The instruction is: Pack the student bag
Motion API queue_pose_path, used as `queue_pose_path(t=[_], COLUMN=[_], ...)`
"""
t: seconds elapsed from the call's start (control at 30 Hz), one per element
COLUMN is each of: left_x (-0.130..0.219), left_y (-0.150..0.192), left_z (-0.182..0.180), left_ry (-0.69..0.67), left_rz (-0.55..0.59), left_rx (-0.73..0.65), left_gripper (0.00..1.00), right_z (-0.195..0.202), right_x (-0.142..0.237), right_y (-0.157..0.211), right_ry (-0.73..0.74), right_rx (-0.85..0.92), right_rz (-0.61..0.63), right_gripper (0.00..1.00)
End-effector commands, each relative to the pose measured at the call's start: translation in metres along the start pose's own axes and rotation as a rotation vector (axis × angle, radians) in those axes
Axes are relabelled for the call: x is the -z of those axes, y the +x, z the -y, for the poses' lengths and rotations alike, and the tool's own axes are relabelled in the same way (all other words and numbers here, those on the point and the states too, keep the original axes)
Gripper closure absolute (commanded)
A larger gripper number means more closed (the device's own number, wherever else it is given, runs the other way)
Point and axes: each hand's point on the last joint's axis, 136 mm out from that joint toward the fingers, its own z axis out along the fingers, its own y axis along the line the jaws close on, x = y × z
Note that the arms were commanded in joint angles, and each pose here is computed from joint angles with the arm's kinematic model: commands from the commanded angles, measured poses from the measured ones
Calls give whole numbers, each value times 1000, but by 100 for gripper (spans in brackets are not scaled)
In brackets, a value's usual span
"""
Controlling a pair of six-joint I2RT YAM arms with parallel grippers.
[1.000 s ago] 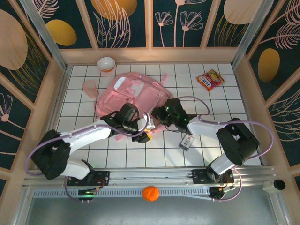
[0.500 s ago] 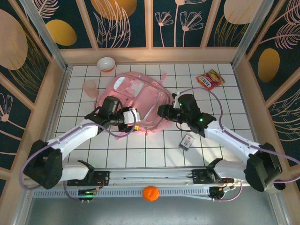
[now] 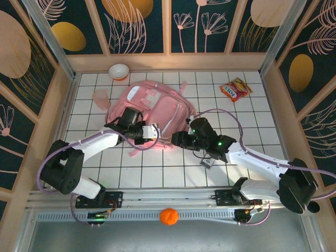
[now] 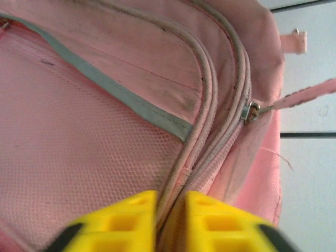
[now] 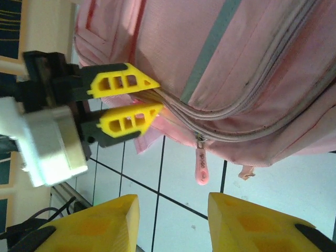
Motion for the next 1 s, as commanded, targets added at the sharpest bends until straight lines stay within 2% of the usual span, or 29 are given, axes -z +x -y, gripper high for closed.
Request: queue_pose_path(t=[0.0, 0.2, 0.3, 0.43, 0.73, 0.97], left_x=[11, 24, 25, 24, 28, 36], left_y=[-10, -32, -33, -33, -30, -31], left_z=[2, 4, 5, 5, -1, -4], left_ry=[-30, -50, -48, -42, -101, -152], left_rz=[73, 195, 207, 208, 204, 228], left_rx=[44, 121, 133, 142, 163, 199], left_gripper=[100, 100, 100, 100, 100, 100], right_z=[-5, 9, 20, 28, 31, 55], right_x=[-11, -33, -41, -50, -79, -86], right_y=[6, 12, 14, 13, 21, 22], right_ry=[-48, 39, 110, 204, 260, 425], right_rx=[-46, -60, -68, 14, 117, 174], right_rz=[-22, -82, -108, -121, -204, -201], right_gripper=[61, 60, 60, 59, 60, 63])
